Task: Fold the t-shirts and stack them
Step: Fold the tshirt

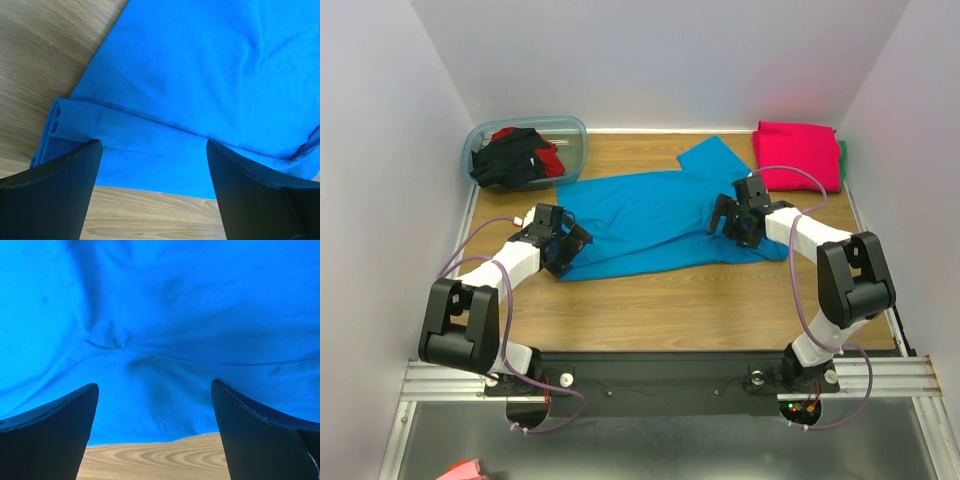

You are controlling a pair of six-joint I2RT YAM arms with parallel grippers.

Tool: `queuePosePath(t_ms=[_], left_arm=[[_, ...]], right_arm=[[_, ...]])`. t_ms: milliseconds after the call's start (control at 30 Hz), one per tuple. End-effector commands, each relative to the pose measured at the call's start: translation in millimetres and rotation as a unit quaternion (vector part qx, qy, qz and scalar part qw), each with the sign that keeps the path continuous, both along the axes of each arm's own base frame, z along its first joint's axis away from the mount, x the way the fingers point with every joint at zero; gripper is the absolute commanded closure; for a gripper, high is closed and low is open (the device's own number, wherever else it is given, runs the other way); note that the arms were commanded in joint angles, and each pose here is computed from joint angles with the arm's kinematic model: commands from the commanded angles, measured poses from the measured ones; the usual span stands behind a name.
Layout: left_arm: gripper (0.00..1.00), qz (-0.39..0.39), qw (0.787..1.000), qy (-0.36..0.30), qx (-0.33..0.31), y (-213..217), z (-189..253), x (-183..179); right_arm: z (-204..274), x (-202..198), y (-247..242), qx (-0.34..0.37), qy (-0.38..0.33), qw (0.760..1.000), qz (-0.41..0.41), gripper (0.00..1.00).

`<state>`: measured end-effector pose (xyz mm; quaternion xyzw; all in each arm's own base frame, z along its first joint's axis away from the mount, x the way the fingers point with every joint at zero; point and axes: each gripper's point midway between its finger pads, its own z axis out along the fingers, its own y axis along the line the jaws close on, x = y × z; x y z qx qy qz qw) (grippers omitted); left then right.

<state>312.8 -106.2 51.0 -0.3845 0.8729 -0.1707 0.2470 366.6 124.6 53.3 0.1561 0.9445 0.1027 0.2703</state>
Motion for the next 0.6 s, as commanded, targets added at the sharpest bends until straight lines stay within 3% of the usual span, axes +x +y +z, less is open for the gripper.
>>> queuePosePath(t_ms=[0,267,567], left_arm=[[0.03,0.012,0.999,-0.034,0.021,4.2,17.5,20.9],[0.02,0.021,0.997,-0.043,0.065,17.3,27.9,74.9],[0.02,0.042,0.993,-0.057,0.093,30.4,49.9,82.1]], right_arm=[[-5.0,9.9,1.2,-0.003,-0.006,1.0,-0.01,0.0],[-17.2,-7.1,-9.3,-0.023,0.009,1.0,-0.011,0.0],[-22.8,-21.9,-12.5,-0.021,0.019,1.0,-0.008,0.0]])
